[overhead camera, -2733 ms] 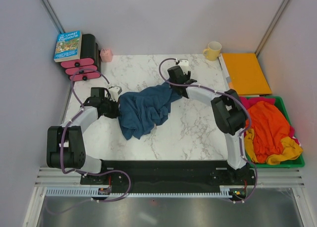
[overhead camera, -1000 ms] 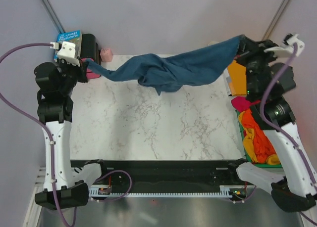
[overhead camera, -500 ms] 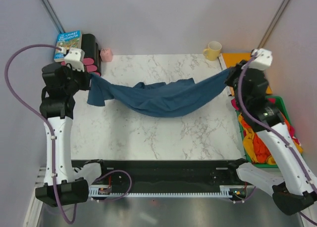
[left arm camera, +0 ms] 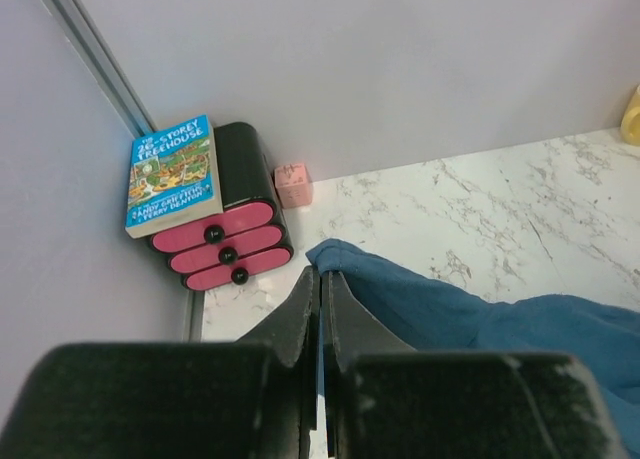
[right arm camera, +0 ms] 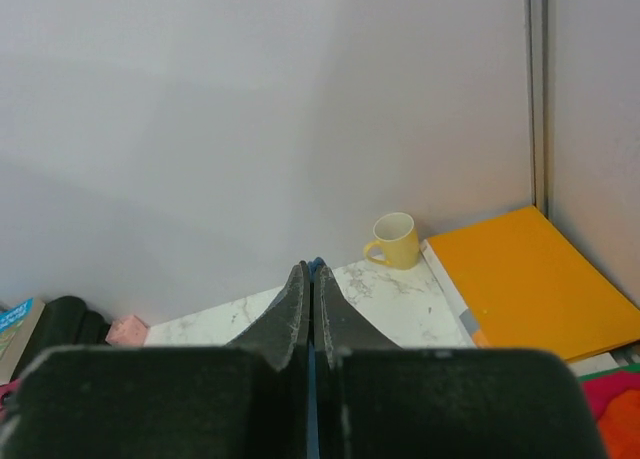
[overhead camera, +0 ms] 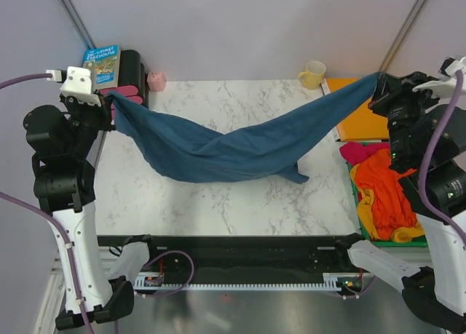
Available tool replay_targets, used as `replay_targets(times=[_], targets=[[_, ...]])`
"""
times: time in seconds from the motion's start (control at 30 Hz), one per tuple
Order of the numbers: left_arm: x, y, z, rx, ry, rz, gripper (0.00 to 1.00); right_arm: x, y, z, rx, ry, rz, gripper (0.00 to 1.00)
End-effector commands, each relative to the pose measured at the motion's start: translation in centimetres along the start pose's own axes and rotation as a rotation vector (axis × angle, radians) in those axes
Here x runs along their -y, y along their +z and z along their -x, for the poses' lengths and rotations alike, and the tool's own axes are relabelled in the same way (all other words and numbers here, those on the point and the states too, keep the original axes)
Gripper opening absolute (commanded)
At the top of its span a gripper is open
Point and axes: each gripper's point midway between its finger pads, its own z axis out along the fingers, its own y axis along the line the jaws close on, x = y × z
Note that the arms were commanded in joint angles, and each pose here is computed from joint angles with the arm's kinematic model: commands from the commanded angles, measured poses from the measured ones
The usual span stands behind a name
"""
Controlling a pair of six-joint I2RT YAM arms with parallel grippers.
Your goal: Fold and stack the t-shirts
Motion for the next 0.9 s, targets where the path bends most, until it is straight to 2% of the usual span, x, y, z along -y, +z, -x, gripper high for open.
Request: replay_targets(times=[0.0,0.1,0.33,0.57,0.67,0.8,0.87], targets=[[-0.1,-4.7,6.8,0.179,0.022,0.047,0.02,-0.3,-3.5,7.5,0.141,0.062,0.073,0.00],[0.4,-6.7,8.8,0.231,0.019,0.041,0.02,-0.4,-4.1,8.7,0.161,0.067,0.086,0.00],[1.4,-7.0,8.6,0.224,0.013,-0.004,0.02,-0.6,-2.2,3.1,0.053,0.032,0.083,0.00],[1.2,-2.4,3.1,0.089,-0.020,-0.040,0.02,-1.1,1.7,-5.6,-0.105,-0.038,0.056,0.00],[0.5,0.3,2.3,0.054,-0.027,-0.038,0.02,-1.5,3.4,-7.4,-0.134,-0.065,0.034,0.00],[-0.7,2.2,3.7,0.057,-0.021,-0.019,0.02,-2.5,4.5,-6.0,-0.100,-0.054,0.036,0.00],[-0.9,1.8,6.0,0.105,-0.003,-0.012,0.02,-3.0,4.1,-4.1,-0.061,-0.027,0.057,0.00]])
